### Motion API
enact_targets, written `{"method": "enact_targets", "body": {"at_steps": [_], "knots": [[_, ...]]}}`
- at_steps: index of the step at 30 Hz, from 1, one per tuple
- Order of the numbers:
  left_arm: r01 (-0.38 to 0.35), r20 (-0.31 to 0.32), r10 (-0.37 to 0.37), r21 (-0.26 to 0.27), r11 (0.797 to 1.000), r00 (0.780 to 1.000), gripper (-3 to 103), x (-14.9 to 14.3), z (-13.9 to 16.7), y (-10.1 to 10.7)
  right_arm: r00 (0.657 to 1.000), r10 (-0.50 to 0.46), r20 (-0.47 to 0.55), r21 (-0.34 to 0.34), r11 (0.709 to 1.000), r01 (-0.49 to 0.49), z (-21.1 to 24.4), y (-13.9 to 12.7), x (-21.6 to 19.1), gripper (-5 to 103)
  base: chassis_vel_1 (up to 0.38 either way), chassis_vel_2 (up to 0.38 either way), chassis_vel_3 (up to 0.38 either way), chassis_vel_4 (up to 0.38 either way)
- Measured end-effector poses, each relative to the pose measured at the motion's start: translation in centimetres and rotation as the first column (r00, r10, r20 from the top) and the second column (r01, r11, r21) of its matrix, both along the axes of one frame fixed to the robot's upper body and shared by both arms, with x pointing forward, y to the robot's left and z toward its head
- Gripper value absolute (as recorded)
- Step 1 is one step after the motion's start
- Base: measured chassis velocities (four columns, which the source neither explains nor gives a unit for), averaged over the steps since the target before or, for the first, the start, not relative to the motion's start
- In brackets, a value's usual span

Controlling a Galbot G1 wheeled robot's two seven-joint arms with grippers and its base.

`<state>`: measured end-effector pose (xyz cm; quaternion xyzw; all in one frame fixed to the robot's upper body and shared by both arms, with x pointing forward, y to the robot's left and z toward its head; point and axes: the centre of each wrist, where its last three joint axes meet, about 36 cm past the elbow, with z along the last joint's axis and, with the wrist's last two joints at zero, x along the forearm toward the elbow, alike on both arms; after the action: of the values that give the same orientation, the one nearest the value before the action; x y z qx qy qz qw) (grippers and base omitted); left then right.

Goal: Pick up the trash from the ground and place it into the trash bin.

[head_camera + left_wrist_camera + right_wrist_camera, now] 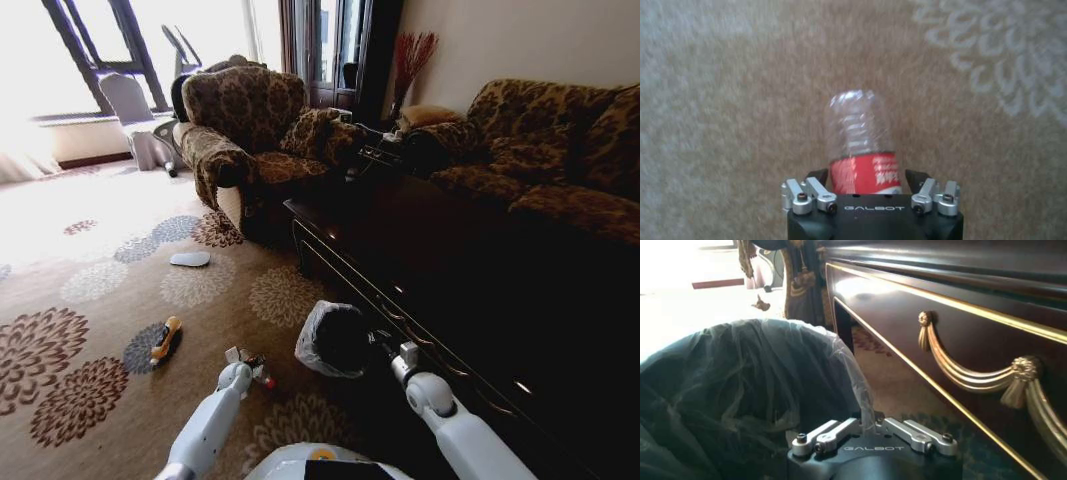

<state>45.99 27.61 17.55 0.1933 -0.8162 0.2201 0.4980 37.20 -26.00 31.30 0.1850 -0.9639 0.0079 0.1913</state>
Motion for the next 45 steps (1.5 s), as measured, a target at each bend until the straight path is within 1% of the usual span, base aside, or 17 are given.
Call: {"method": "enact_targets", "body": {"at_steps": [7,15,18,19,20,24,25,26,27,29,30,31,32,33,34,36,45], "knots": [[-0.011,-0.001,0.011,0.01,1.0,1.0,58,0.1,-0.4,-0.5,1.0,-0.014,0.003,-0.003,1.0,0.014,0.3,-1.0,0.0,1,0.0,0.0,0.0,0.0],[0.051,0.152,-0.063,0.083,0.995,0.986,38,-2.3,2.3,1.3,1.0,-0.018,0.006,0.012,1.0,0.018,0.0,0.1,0.6,1,0.0,0.0,0.0,0.0],[0.16,0.319,-0.224,0.215,0.963,0.921,32,-5.3,2.7,3.2,1.0,-0.015,0.018,0.017,1.0,0.014,-0.1,0.8,1.3,1,0.0,0.0,0.0,0.0],[0.16,0.319,-0.224,0.215,0.963,0.921,32,-5.3,2.7,3.2,1.0,-0.015,0.018,0.017,1.0,0.014,-0.1,0.8,1.3,1,0.0,0.0,0.0,0.0],[0.193,0.384,-0.281,0.251,0.948,0.88,29,-6.0,3.1,3.8,1.0,-0.009,0.021,0.02,1.0,0.008,-0.1,1.1,1.5,1,0.0,0.0,0.0,0.0],[0.202,0.642,-0.501,0.482,0.853,0.581,27,-6.3,6.7,6.5,1.0,0.015,0.026,0.039,0.999,-0.016,-0.1,3.3,3.1,1,0.0,0.0,0.0,0.0],[0.202,0.642,-0.501,0.482,0.853,0.581,27,-6.3,6.7,6.5,1.0,0.015,0.026,0.039,0.999,-0.016,-0.1,3.3,3.1,1,0.0,0.0,0.0,0.0],[0.192,0.674,-0.516,0.497,0.846,0.529,27,-6.1,7.6,6.7,1.0,0.018,0.016,0.042,0.999,-0.018,-0.2,3.6,3.3,1,0.0,0.0,0.0,0.0],[0.182,0.732,-0.536,0.511,0.84,0.42,27,-5.8,9.6,7.0,0.999,0.031,-0.009,0.05,0.998,-0.03,-0.3,4.1,3.7,1,0.0,0.0,0.0,0.0],[0.21,0.796,-0.543,0.501,0.839,0.269,27,-5.7,12.6,6.9,0.997,0.05,-0.057,0.063,0.997,-0.046,-0.2,5.0,4.3,1,0.0,0.0,0.0,0.0],[0.21,0.796,-0.543,0.501,0.839,0.269,27,-5.7,12.6,6.9,0.997,0.05,-0.057,0.063,0.997,-0.046,-0.2,5.0,4.3,1,0.0,0.0,0.0,0.0],[0.265,0.833,-0.527,0.476,0.838,0.17,27,-6.0,14.9,6.3,0.995,0.066,-0.078,0.065,0.996,-0.061,0.0,5.8,5.0,1,0.0,0.0,0.0,0.0],[0.299,0.85,-0.511,0.46,0.836,0.124,27,-6.2,16.1,5.8,0.993,0.079,-0.086,0.057,0.996,-0.074,0.3,6.3,5.6,1,0.0,0.0,0.0,0.0],[0.299,0.85,-0.511,0.46,0.836,0.124,27,-6.2,16.1,5.8,0.993,0.079,-0.086,0.057,0.996,-0.074,0.3,6.3,5.6,1,0.0,0.0,0.0,0.0],[0.353,0.87,-0.488,0.437,0.827,0.068,27,-6.7,17.7,4.9,0.991,0.093,-0.094,0.044,0.995,-0.09,0.5,6.7,6.3,1,0.0,0.0,0.0,0.0],[0.456,0.9,-0.437,0.383,0.803,0.012,27,-7.5,19.9,3.2,0.987,0.12,-0.11,0.021,0.993,-0.118,0.3,7.5,7.2,1,0.0,0.0,0.0,0.0],[0.635,0.926,-0.379,0.287,0.717,0.009,27,-9.0,20.7,-0.4,0.977,0.197,-0.084,-0.066,0.977,-0.202,0.7,9.7,9.8,1,0.0,0.0,0.0,0.0]]}}
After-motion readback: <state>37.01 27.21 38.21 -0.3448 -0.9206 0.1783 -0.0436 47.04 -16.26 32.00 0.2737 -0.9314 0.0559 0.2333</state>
